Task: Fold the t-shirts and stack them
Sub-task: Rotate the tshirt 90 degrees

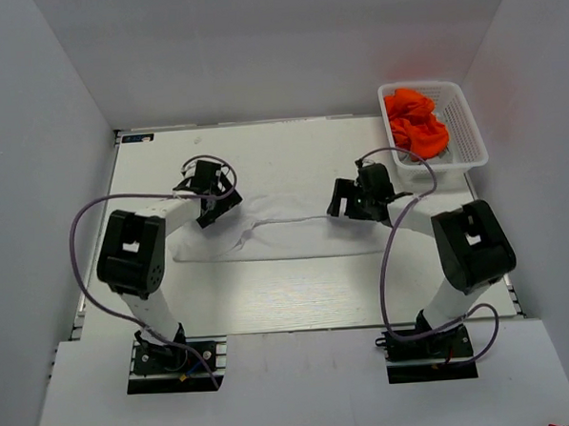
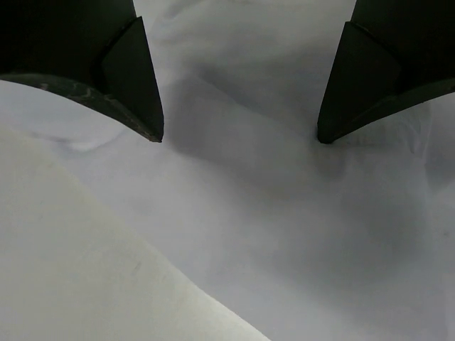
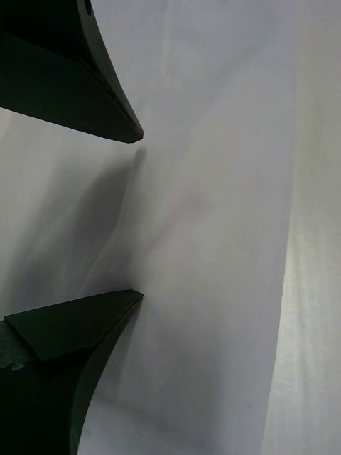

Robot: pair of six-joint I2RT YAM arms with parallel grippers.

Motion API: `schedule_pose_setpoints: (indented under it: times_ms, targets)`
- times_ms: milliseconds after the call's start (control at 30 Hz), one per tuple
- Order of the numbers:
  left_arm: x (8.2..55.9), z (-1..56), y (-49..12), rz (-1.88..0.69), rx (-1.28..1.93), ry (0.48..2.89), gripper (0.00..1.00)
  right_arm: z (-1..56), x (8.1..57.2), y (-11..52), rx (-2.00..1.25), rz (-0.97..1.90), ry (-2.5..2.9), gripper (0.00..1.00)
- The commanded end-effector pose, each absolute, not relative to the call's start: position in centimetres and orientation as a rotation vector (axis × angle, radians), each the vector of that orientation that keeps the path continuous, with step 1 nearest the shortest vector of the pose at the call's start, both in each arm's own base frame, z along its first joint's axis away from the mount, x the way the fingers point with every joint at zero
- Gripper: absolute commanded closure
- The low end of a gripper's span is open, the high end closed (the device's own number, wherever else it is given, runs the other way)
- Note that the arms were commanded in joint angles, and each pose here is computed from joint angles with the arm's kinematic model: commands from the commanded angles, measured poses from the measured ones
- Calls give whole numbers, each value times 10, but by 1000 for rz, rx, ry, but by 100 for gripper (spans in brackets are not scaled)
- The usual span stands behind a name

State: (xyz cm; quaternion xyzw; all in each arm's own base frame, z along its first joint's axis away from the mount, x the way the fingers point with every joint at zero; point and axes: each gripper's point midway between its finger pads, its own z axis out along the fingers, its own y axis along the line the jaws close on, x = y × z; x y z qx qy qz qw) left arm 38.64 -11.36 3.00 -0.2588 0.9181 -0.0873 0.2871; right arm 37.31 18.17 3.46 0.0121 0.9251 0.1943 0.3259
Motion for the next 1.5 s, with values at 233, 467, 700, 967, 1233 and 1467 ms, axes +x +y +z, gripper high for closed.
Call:
schedule_pose_setpoints:
  times_ms: [233,467,700,967,1233,1467]
  targets:
    - [530,-22,-175,-265,-448,2526,0,30,193,249,-538,868,2580,10]
    - [624,-16,-314,-1007,-166,2286,0,44,102,326,-1333,1357,2212,24]
    - [635,7,-327,-1035,-206,2156,0,46,96,354,-1431,1278,2238,24]
    - [648,98,-306,-875,-170,2040,0,82,108,367,-1355,1174,2082,10]
    - [611,257,-254,-647,-103,1925,0,118,152,341,-1012,959,2039,10]
    - [475,232,-160,-328,-261,2039,0,89,171,305,-810,800,2233,10]
